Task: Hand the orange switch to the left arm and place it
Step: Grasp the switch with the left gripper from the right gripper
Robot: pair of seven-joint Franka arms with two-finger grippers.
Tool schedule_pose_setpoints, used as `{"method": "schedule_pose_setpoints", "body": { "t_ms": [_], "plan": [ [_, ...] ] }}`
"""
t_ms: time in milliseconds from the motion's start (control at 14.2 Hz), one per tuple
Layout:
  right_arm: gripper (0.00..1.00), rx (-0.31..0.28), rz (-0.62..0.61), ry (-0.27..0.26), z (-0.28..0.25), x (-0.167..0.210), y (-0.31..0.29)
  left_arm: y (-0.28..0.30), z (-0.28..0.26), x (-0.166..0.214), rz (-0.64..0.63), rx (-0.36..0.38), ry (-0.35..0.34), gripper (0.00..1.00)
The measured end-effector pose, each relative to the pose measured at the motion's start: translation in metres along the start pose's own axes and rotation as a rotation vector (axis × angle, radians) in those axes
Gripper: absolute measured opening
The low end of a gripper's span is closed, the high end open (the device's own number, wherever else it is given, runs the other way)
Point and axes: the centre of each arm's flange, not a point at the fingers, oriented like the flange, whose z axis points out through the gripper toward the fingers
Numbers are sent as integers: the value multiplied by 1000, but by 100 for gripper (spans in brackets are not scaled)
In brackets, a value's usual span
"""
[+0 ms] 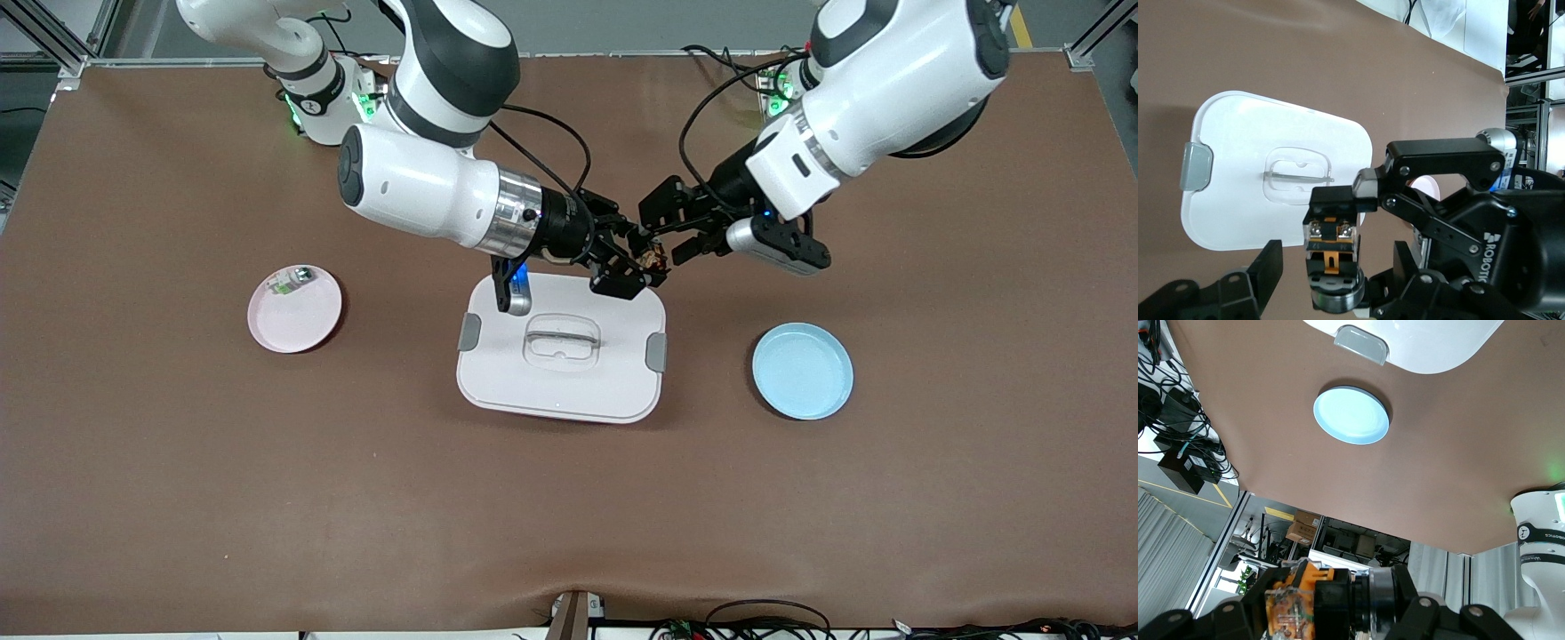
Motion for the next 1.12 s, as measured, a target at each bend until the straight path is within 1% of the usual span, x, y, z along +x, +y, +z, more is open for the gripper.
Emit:
{"method": "schedule_pose_setpoints", "body": {
  "t_ms": [140, 211, 281, 351, 421, 492, 843, 1124],
  "plan": [
    [73, 0, 0, 0, 0, 0, 0, -2, 2, 0, -2, -1, 11, 70],
    [73, 0, 0, 0, 0, 0, 0, -1, 3, -1, 0, -3, 16, 62],
    [73, 0, 0, 0, 0, 0, 0, 1, 6, -2, 3, -5, 25, 56],
    [73, 0, 0, 0, 0, 0, 0, 1, 10, -5, 4, -6, 31, 55],
    [73, 0, 0, 0, 0, 0, 0, 1, 15, -7, 6, -5, 33, 47],
    [73, 0, 0, 2, -1, 1, 0, -1, 19, -9, 5, -1, 33, 34],
    [73, -4, 1, 2, 0, 2, 0, -2, 20, -10, -9, -1, 35, 34],
    [73, -6, 2, 2, 1, 2, 0, -1, 21, -11, -7, 14, 39, 34]
  ]
}}
